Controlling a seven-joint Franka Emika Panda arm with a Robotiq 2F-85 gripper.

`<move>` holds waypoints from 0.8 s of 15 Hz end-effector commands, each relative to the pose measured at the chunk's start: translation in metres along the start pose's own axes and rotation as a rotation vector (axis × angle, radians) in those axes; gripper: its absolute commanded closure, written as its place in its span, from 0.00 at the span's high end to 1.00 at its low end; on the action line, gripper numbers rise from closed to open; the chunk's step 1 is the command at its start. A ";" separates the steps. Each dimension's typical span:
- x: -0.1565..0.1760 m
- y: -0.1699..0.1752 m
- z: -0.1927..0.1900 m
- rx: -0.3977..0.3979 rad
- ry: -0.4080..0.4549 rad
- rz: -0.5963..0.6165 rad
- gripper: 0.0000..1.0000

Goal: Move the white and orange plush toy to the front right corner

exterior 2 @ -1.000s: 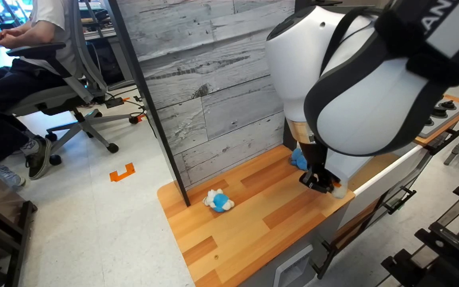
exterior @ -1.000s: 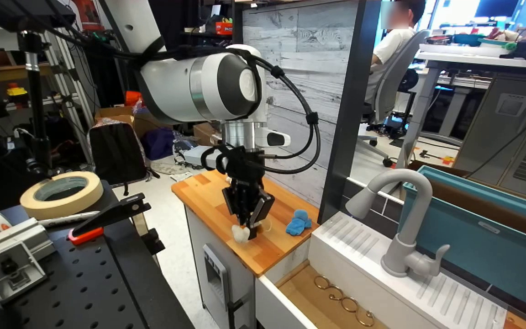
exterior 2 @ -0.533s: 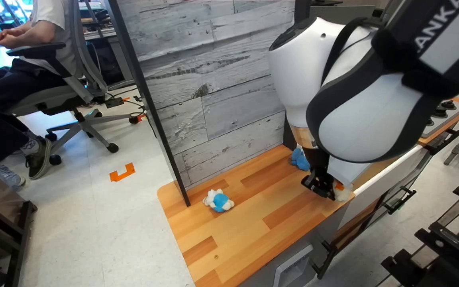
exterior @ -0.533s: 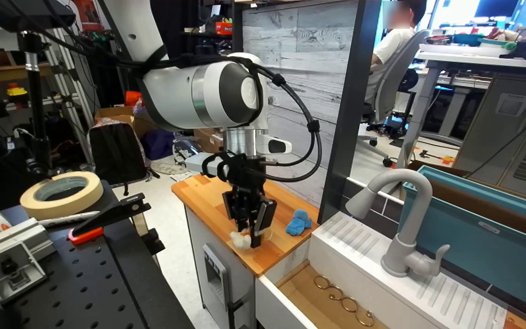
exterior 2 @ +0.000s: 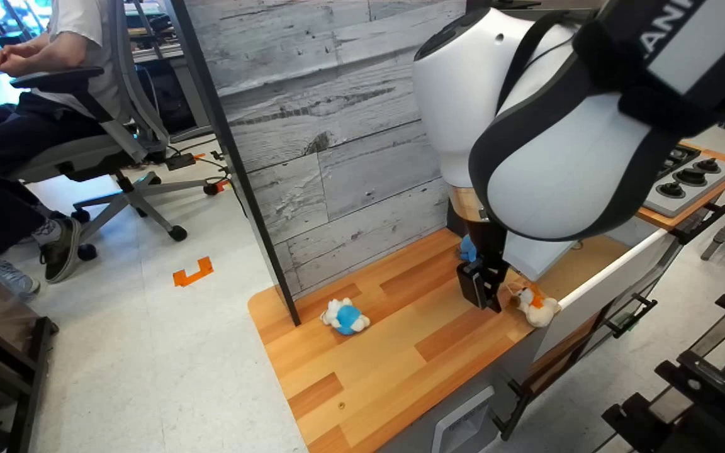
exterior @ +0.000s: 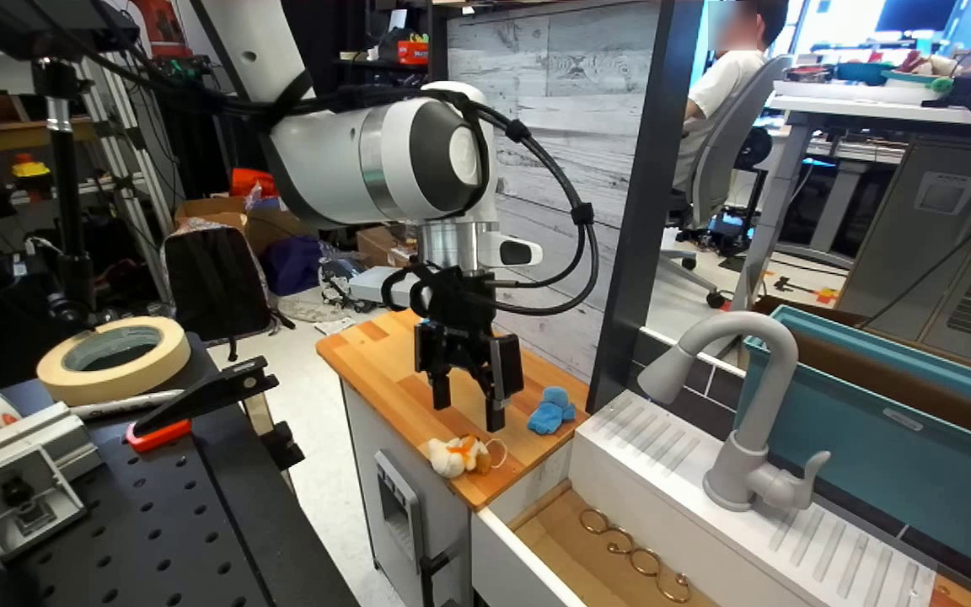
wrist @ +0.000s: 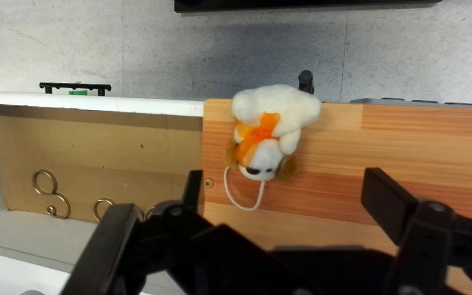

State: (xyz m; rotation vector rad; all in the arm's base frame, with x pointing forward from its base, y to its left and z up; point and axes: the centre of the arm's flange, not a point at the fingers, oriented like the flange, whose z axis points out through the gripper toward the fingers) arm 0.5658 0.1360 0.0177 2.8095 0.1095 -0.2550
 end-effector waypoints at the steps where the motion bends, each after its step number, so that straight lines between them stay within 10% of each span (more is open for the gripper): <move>1: -0.023 -0.006 -0.036 0.039 0.023 -0.071 1.00; 12: -0.032 -0.026 -0.058 0.082 0.051 -0.074 1.00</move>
